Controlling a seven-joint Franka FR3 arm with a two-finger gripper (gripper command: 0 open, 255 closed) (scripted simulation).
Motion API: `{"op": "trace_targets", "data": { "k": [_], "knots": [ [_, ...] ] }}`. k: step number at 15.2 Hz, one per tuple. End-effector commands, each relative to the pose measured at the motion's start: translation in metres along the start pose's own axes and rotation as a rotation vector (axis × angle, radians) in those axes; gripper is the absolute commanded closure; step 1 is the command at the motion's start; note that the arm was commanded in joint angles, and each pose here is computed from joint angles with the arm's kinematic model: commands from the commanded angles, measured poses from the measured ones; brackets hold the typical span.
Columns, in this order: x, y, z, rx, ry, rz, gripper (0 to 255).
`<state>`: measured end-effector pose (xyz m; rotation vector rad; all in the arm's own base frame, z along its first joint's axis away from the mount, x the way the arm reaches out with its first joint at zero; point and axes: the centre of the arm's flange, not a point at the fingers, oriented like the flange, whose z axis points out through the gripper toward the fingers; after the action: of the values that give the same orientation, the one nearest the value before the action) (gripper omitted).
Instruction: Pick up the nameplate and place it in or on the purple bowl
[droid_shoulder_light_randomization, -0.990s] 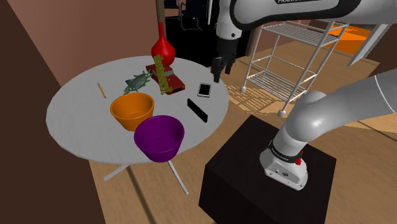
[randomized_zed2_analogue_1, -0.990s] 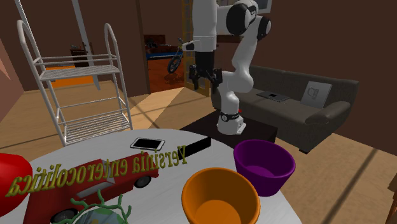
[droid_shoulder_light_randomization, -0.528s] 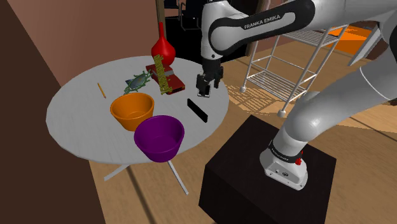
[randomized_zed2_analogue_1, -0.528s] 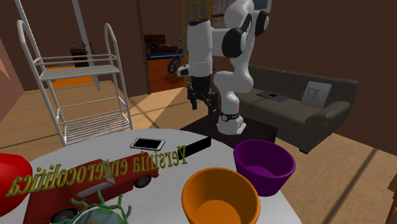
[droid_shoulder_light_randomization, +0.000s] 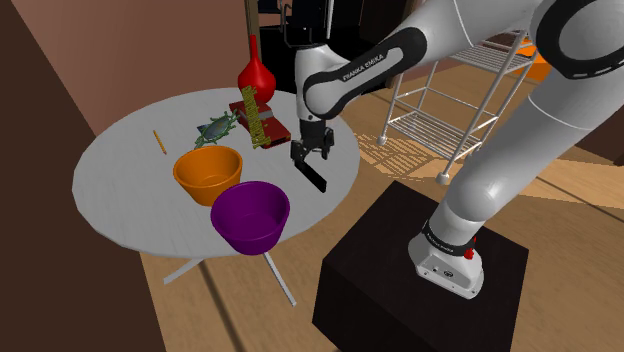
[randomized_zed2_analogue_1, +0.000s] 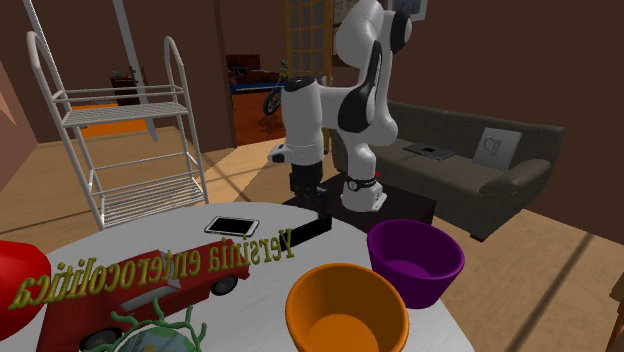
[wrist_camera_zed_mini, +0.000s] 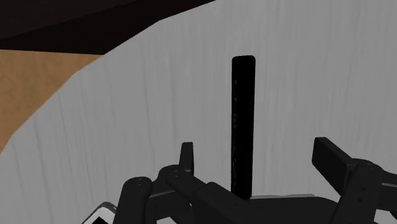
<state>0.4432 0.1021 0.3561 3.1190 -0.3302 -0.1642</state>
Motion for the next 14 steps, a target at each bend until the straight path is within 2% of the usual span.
{"op": "trace_targets", "data": {
  "k": [1,7,14],
  "knots": [
    [0.005,-0.001,0.013,0.001,-0.003,0.014,0],
    [0.005,-0.001,0.047,0.001,-0.003,0.014,0],
    [0.005,-0.001,0.047,0.001,-0.003,0.014,0]
  ]
}}
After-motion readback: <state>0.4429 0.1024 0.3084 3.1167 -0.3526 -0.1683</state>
